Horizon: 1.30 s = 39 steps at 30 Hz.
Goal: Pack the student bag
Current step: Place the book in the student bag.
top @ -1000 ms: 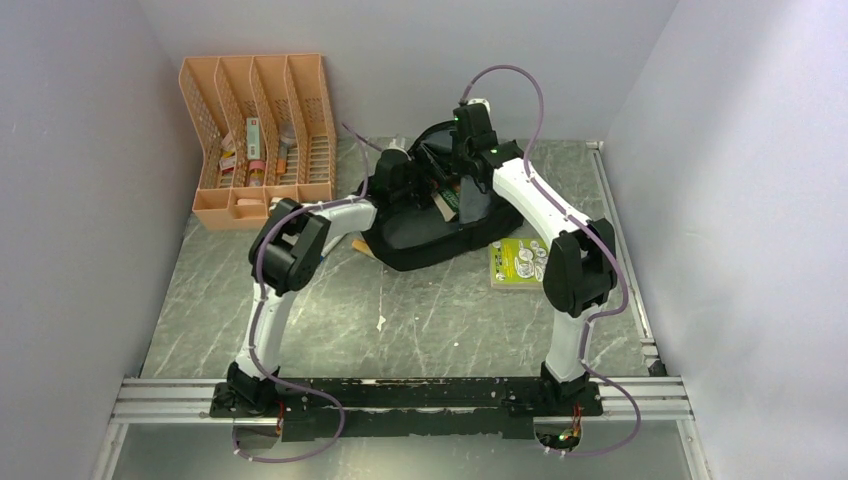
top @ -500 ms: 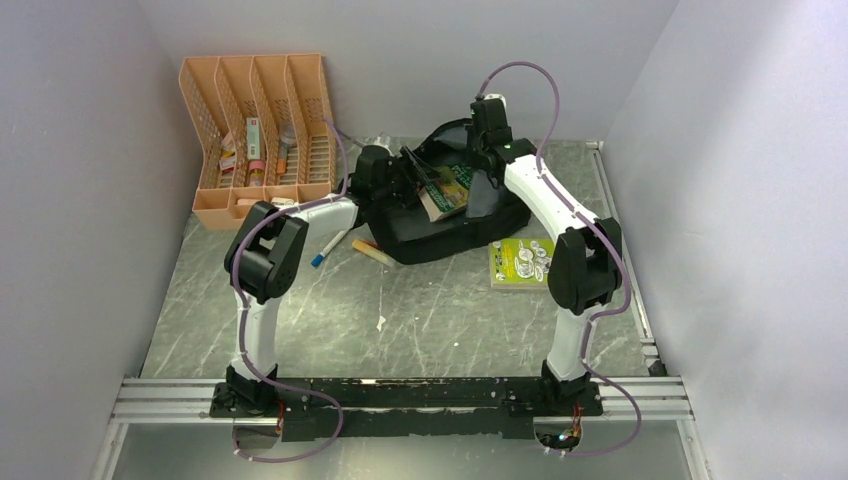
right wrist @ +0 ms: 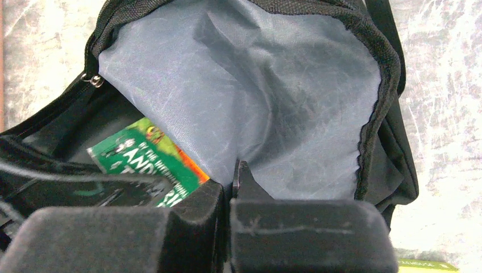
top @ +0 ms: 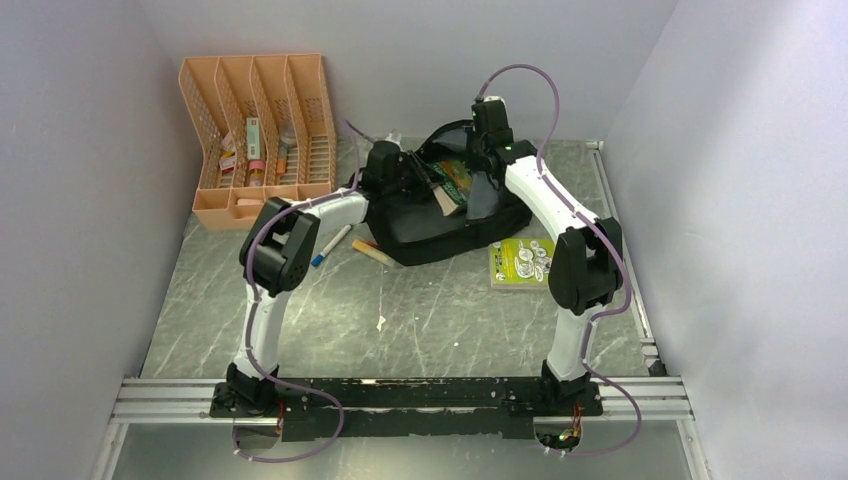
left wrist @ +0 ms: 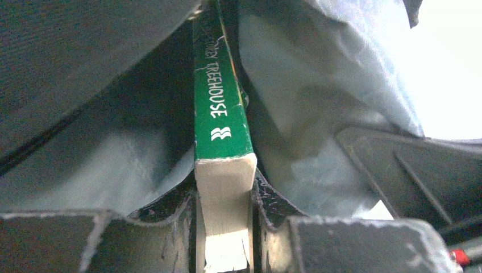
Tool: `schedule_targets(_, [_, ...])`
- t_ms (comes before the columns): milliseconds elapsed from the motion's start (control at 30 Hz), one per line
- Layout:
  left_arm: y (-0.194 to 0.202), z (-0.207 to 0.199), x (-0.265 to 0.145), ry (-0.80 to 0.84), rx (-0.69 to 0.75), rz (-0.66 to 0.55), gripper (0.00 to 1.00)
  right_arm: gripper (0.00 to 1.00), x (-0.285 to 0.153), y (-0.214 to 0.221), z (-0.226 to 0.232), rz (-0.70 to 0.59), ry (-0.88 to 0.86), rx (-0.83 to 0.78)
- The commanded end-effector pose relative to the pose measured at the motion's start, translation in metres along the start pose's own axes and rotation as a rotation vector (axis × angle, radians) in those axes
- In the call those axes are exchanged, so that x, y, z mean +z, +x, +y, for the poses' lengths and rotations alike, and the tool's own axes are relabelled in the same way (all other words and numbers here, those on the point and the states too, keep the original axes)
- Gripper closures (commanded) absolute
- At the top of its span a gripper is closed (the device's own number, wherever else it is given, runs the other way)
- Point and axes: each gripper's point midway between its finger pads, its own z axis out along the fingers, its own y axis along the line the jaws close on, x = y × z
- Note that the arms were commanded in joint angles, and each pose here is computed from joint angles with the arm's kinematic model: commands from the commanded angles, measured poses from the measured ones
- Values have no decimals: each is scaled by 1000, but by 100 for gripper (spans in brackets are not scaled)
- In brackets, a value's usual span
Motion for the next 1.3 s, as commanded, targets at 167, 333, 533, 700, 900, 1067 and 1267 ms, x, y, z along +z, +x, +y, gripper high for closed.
schedule_targets(167, [-1, -59, 61, 161, -5, -45, 95, 100, -26, -26, 10, -93, -52, 42])
schedule_targets(333, [2, -49, 90, 99, 26, -28, 65, 100, -27, -24, 8, -94, -47, 47])
schedule_targets(533, [9, -24, 85, 4, 67, -8, 33, 100, -27, -22, 7, -97, -47, 42])
schedule_targets(700, [10, -14, 72, -70, 110, 8, 20, 100, -26, -22, 7, -96, -44, 35])
schedule_targets(900, [2, -1, 56, -210, 195, 30, 10, 100, -27, -21, 4, -97, -30, 29])
schedule_targets(1067, [-1, 7, 40, -283, 233, 40, 7, 100, -27, -21, 3, -98, -28, 28])
schedule_targets(1267, [6, 16, 26, -315, 237, 95, 4, 100, -29, -20, 2, -97, -27, 24])
